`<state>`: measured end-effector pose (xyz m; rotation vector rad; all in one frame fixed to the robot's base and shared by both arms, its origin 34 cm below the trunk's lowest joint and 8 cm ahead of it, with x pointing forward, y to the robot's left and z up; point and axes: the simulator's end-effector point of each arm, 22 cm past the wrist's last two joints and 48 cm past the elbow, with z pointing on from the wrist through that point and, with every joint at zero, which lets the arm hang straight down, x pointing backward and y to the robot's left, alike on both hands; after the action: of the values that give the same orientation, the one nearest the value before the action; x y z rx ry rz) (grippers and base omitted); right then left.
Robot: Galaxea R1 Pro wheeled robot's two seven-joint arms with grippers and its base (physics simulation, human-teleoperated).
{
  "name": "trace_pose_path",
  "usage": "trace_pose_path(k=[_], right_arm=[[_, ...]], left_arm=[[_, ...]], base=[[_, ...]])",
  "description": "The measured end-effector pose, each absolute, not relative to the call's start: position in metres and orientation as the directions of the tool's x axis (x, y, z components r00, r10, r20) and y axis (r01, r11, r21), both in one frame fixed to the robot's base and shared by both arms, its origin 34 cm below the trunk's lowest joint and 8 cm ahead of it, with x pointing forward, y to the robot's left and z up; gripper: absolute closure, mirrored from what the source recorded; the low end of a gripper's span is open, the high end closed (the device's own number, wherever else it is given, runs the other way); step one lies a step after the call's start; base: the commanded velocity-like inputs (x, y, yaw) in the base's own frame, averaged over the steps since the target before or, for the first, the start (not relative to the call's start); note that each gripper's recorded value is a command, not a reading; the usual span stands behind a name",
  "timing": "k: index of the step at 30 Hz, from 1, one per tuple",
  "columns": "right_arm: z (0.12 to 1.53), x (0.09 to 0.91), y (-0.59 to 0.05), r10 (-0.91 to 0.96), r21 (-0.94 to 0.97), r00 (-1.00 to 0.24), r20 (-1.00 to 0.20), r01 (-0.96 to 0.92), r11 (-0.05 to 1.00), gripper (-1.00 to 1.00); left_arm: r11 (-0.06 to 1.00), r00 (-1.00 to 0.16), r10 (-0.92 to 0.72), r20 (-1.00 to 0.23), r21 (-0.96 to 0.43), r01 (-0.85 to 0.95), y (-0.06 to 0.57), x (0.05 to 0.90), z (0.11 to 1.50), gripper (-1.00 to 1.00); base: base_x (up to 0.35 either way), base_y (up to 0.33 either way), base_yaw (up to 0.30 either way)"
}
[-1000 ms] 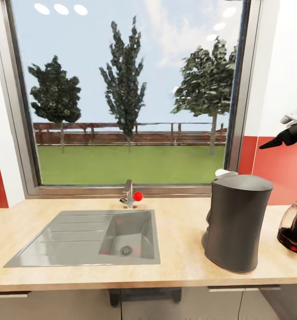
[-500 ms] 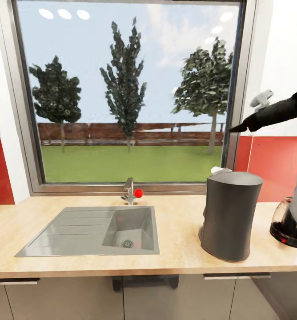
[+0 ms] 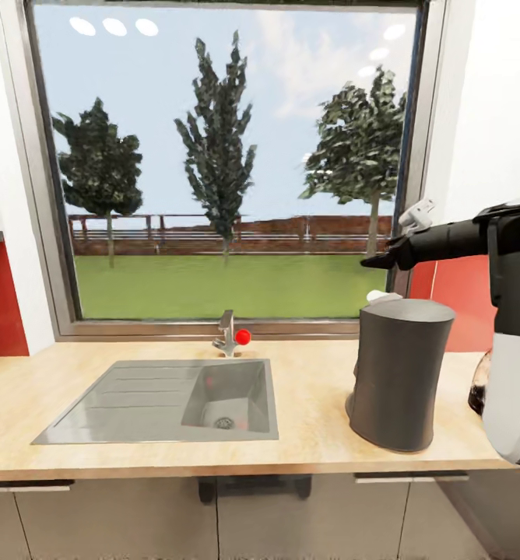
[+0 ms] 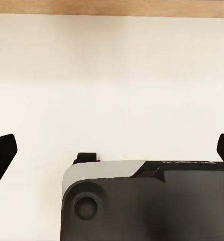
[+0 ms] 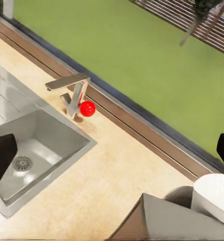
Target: Set up a coffee station on the kitchen countertop: keep the coffee maker on the countertop, move the bottle of coffee from the kitchen shelf to the counter next to the coffee maker, place a paper coffee filter on top of the coffee maker, put the saucer next to the coffee maker with the coffee cup on the saucer, and place the electric kettle next to the coffee maker.
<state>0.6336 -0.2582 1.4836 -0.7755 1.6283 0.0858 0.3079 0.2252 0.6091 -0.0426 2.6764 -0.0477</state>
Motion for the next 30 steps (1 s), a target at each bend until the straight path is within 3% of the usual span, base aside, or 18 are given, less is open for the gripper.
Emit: trace_pose_path(k=[7,18,30], right_arm=[[1.481,0.632,-0.253,-0.427,-0.36,0.001,-0.904,-0.54,0.761,-1.0],[1.395,0.619,-0.159,-0.608,-0.404,0.004,-0.794,-0.75,0.523,-1.0],[1.293,0.61,-0.145,-0.68,-0.352,-0.014,-0.733,-0.847,0.397,-1.0]], left_arm=[[0.999,-0.894,-0.038,-0.447,-0.041,-0.022,0.225,0.308,0.609,-1.0],[0.999,-0.893,-0.039,-0.447,-0.041,-0.023,0.225,0.308,0.609,-1.0],[0.999,-0.893,-0.038,-0.448,-0.041,-0.022,0.225,0.308,0.609,-1.0]], base=[[-0.118,0.0,0.0],[-0.014,0.0,0.0],[0.0,0.0,0.0]])
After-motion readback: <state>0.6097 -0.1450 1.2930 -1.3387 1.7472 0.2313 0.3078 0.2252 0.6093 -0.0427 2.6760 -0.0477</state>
